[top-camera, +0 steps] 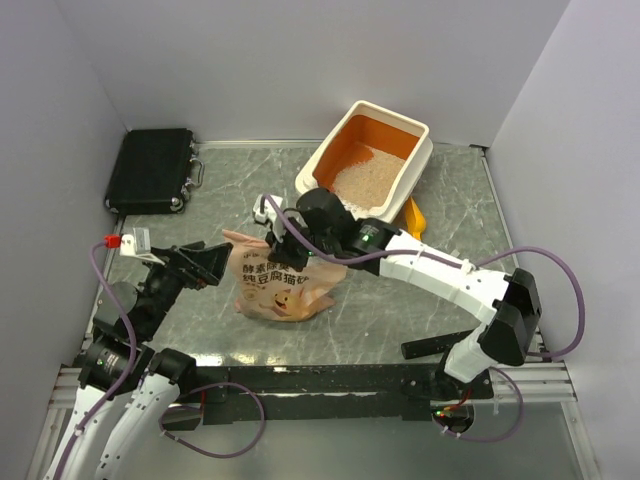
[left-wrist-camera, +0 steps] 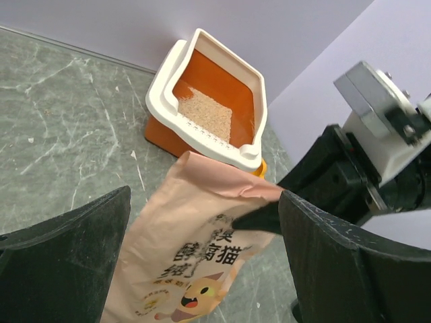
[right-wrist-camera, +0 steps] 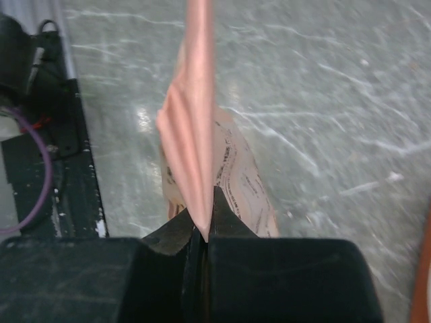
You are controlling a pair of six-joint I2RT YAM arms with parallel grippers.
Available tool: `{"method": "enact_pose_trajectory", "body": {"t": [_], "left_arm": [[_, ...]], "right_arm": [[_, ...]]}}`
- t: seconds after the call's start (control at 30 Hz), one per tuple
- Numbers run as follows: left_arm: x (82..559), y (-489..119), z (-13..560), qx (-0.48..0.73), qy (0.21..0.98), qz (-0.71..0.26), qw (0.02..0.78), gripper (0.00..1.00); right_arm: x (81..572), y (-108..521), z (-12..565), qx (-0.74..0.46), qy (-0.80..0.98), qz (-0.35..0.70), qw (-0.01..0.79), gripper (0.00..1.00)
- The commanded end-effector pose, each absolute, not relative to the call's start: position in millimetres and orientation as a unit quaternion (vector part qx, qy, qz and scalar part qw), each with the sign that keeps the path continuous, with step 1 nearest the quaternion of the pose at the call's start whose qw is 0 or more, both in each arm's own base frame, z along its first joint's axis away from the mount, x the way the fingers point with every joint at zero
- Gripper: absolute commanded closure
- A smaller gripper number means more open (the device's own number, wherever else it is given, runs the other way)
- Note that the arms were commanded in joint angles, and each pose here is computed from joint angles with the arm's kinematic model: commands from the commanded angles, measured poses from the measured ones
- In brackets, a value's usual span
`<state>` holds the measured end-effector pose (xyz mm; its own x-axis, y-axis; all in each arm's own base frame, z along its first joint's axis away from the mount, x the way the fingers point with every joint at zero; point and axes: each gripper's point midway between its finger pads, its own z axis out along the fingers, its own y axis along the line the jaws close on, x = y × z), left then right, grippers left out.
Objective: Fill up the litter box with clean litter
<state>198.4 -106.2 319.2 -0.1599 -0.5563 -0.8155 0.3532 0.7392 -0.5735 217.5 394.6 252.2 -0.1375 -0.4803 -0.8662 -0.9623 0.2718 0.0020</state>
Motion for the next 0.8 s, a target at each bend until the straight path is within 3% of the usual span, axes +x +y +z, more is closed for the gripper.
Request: {"method": "enact_pose_trajectory", "body": {"t": [0.0,0.3,0.47,0.7,0.77], "left_arm": [[197.7,-110.4,321.8,-0.063,0.672,-0.359,0.644,0.05],[197.7,-115.5,321.2,-0.053,0.674,-0.367,0.639,0.05],[197.0,-115.4,320.4,-0.054,0.673,-0.369,0.638,0.05],[196.9,-114.4,318.0,-0.056,0.677,-0.365,0.636,0.05],[196.4,-114.6,317.9,-0.056,0.677,-0.366,0.636,0.05]], "right_arm": [[196.4,419.8,308.1,-0.533,0.586,0.381,0.476,1.0],[180.8,406.4,318.7,-0.551,0.565,0.373,0.488,1.0],[158.3,414.6,293.0,-0.584,0.552,0.323,0.501,1.0],[160.5,413.3,295.6,-0.552,0.551,0.304,0.547,1.0],[170.1,405.9,298.5,-0.534,0.559,0.285,0.567,0.8]]}}
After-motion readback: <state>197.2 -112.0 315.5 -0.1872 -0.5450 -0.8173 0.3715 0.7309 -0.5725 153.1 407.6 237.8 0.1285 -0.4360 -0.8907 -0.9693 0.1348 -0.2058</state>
